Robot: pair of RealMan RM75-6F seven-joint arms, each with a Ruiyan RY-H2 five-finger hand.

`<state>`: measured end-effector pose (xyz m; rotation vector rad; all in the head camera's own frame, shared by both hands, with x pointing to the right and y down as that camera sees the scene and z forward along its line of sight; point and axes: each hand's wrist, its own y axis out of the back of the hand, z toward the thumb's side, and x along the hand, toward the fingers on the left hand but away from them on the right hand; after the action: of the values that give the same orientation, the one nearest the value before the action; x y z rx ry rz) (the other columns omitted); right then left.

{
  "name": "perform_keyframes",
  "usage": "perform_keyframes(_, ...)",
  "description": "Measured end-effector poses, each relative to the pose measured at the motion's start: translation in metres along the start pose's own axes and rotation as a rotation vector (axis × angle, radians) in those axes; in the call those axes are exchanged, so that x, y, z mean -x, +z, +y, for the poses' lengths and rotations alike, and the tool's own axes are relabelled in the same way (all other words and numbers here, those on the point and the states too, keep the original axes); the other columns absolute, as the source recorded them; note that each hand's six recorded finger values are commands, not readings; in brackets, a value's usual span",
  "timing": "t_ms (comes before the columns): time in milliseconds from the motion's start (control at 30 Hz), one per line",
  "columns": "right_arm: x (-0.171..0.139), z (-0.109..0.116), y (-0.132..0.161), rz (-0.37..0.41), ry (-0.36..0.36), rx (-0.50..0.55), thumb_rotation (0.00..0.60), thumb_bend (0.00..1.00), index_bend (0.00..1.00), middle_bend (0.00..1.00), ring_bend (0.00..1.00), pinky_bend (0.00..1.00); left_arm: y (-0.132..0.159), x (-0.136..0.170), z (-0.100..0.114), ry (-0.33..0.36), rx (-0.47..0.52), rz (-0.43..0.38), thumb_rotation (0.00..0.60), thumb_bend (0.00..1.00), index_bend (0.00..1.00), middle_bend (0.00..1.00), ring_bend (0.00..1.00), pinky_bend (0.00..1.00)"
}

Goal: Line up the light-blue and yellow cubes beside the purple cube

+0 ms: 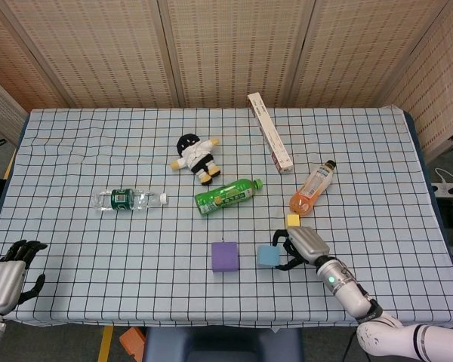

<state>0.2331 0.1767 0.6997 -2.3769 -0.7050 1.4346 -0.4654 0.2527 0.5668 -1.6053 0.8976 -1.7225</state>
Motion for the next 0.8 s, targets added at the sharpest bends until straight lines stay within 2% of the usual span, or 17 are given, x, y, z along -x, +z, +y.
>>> perform_keyframes(800,0.030,-0.018,0.017,0.046,0.055,0.073,0.600,0.05,0.54,0.90,0.79,1.00,-0.003,0.001,0.007,0.031,0.002,0.007,0.600,0.42,0.23,0.18,0.10,0.41)
